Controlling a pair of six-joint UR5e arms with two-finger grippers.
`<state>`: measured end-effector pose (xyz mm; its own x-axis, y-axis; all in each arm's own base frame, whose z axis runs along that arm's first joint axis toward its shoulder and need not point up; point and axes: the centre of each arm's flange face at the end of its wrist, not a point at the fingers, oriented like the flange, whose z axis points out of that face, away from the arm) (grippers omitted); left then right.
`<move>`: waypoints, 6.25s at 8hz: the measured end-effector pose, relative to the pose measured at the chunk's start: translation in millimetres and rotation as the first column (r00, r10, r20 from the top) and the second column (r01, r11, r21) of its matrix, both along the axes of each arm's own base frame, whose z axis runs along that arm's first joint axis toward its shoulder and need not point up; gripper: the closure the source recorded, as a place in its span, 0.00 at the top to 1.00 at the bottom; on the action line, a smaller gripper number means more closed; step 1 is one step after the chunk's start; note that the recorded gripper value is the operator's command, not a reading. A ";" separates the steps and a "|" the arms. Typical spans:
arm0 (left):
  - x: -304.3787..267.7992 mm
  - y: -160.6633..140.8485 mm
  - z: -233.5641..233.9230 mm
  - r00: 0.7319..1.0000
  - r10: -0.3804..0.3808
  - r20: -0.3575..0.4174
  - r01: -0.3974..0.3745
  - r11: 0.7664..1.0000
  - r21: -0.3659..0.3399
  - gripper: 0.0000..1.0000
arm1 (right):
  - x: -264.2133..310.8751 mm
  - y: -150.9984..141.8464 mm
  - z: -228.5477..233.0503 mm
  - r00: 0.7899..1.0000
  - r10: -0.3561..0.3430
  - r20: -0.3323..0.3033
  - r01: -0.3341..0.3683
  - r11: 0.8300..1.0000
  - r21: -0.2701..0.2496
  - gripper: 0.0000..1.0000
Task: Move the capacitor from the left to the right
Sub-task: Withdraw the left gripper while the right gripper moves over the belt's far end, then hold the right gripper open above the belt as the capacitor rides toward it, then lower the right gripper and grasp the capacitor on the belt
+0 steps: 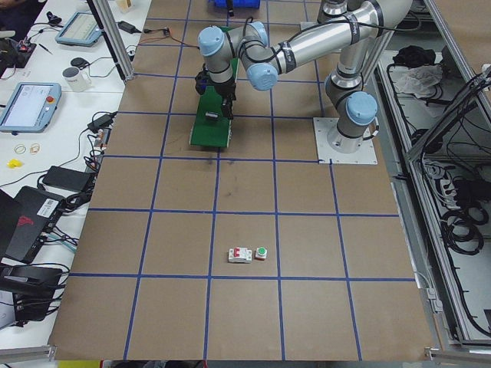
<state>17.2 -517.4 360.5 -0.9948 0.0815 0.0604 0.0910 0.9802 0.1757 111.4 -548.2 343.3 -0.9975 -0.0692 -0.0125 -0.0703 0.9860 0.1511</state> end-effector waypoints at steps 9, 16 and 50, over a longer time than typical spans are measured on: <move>11.0 13.4 24.3 0.991 -0.010 0.134 0.011 1.000 -0.006 1.00 | 11.5 -5.1 -58.4 0.992 -0.066 0.108 0.072 0.996 -0.050 0.99; 10.1 17.8 34.9 0.987 0.008 0.160 -0.004 1.000 -0.026 1.00 | 14.3 -9.1 -64.5 0.979 -0.157 0.126 0.165 0.985 -0.051 0.99; 10.9 37.3 49.8 0.986 0.007 0.166 -0.007 1.000 -0.002 1.00 | 18.2 -10.6 -74.2 0.979 -0.164 0.124 0.170 0.984 -0.043 0.96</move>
<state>28.2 -480.1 410.3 -0.9916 0.0744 -0.1060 0.0537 0.9811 0.1862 129.6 -558.9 269.1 -0.9865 0.0945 -0.1336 0.0816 0.9917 0.0990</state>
